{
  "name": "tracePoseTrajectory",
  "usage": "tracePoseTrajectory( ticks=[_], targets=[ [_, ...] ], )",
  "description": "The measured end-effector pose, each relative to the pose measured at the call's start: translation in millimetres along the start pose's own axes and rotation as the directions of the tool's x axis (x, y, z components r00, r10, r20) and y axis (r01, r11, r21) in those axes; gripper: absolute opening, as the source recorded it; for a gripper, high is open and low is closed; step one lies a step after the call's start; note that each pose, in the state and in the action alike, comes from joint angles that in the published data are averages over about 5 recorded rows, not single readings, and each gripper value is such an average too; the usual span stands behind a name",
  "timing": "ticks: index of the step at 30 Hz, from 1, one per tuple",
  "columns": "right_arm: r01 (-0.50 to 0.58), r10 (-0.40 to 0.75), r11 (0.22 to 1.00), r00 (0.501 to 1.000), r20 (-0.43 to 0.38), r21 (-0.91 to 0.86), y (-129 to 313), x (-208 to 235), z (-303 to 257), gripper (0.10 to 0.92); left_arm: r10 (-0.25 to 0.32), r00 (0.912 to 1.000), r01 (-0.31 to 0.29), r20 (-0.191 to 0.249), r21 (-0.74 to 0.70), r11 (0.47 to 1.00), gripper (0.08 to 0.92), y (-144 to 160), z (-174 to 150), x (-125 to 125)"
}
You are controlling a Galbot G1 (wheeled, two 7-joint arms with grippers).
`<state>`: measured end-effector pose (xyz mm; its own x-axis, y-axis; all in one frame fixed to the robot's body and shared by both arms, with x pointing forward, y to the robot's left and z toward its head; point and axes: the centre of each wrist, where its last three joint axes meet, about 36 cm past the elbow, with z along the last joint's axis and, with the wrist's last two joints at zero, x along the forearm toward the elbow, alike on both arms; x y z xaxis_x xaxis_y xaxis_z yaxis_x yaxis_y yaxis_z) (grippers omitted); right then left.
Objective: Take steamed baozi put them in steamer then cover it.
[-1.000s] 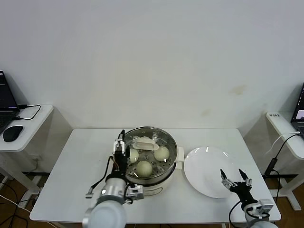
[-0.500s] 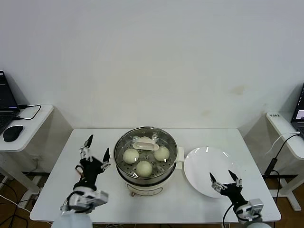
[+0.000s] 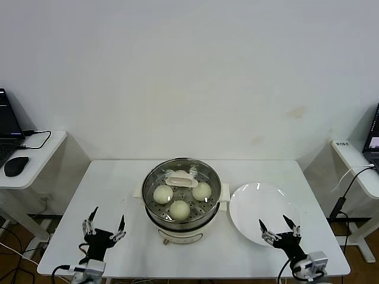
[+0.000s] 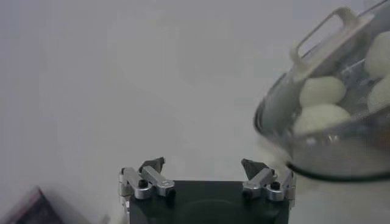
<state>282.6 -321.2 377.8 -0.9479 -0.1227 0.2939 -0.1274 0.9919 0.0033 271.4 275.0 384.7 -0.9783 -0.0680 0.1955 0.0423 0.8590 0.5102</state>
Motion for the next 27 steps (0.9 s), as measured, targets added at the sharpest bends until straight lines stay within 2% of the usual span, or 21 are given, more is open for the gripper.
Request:
tracePoseTrajectory(
  ticks=[5, 10, 18, 27],
  targets=[
    [-0.011, 0.011, 1.000, 1.000, -0.017, 0.008, 1.2, 0.8, -3.7, 0.823, 0.007, 0.9991, -0.004, -0.042, 0.085, 0.996, 0.823, -0.4, 10.7, 8.8],
    [-0.011, 0.012, 1.000, 1.000, -0.029, 0.014, 2.6, 2.4, -5.0, 0.823, 0.015, 0.9978, -0.005, -0.065, 0.139, 0.990, 0.823, -0.6, 16.3, 16.7],
    [-0.002, 0.003, 1.000, 0.999, -0.045, 0.024, 7.5, 7.4, -1.0, 0.823, 0.028, 0.9969, -0.014, -0.073, 0.182, 0.983, 0.823, 0.8, 18.7, 22.9],
    [0.009, -0.008, 0.999, 1.000, -0.026, 0.049, 4.6, 9.9, -5.6, 0.823, 0.042, 0.9962, -0.025, -0.077, 0.212, 0.977, 0.823, 2.0, 17.6, 29.5]
  ],
)
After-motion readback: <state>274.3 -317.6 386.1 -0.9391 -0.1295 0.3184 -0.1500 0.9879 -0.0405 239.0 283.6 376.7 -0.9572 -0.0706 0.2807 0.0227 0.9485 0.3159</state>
